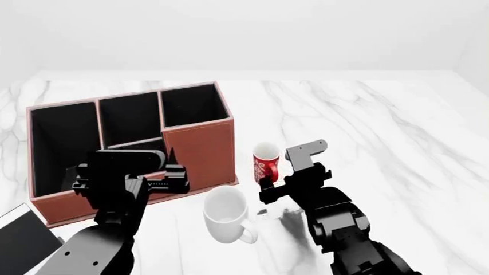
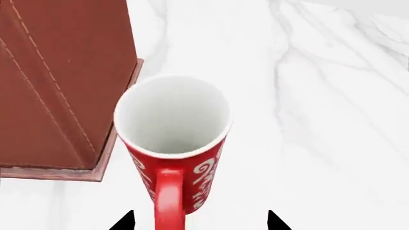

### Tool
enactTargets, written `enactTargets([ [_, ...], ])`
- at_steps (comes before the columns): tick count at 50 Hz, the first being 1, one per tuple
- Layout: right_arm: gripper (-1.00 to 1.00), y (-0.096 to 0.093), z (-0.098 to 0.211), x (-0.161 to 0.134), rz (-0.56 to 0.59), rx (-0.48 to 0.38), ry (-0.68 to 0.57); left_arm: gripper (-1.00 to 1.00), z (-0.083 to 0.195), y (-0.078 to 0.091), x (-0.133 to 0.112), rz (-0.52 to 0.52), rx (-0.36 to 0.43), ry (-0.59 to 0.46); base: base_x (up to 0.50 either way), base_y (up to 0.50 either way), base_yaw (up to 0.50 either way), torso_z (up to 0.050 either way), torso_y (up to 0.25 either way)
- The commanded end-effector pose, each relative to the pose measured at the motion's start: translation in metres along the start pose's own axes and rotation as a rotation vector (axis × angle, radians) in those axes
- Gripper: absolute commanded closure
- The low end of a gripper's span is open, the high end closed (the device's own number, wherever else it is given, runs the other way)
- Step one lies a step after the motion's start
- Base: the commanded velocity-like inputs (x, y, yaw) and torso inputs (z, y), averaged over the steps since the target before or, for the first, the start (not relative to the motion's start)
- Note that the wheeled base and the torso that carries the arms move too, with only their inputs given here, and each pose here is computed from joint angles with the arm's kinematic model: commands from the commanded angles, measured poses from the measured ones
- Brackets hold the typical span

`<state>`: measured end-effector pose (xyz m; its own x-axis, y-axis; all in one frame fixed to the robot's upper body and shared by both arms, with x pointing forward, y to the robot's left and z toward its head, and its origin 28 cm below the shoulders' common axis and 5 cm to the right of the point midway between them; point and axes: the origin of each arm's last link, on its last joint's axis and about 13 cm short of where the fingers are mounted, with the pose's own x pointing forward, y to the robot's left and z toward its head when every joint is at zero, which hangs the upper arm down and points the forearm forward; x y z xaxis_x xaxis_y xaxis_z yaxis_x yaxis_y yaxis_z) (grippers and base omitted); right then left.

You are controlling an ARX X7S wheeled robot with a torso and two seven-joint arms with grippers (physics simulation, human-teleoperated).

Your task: Pick up the red mug and place it to the right of the caddy.

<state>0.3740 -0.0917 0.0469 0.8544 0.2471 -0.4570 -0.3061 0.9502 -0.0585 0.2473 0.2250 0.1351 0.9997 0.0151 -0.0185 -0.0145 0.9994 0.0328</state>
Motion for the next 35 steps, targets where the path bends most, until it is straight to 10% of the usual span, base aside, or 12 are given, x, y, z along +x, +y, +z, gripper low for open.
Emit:
enactTargets([
  [1,-1.00,-0.020,-0.022,-0.039,0.023,0.041,0.020,-1.00,0.000,-0.001,0.001,0.002,0.003,0.001,0.00,0.00,0.00,0.000,0.000],
  [18,-1.00,-0.046,-0.020,-0.104,0.073,0.090,-0.087,-1.00,0.000,-0.002,0.001,0.004,0.006,0.004,0.00,0.00,0.00,0.000,0.000],
  [26,-1.00,-0.049,0.027,-0.149,-0.157,0.164,-0.507,-1.00,0.003,-0.002,0.001,0.000,0.007,-0.001,0.00,0.00,0.00,0.000,0.000],
  [35,-1.00,-0.038,0.039,-0.189,-0.142,0.147,-0.645,-1.00,0.004,-0.002,0.001,0.000,0.006,-0.003,0.00,0.00,0.00,0.000,0.000],
])
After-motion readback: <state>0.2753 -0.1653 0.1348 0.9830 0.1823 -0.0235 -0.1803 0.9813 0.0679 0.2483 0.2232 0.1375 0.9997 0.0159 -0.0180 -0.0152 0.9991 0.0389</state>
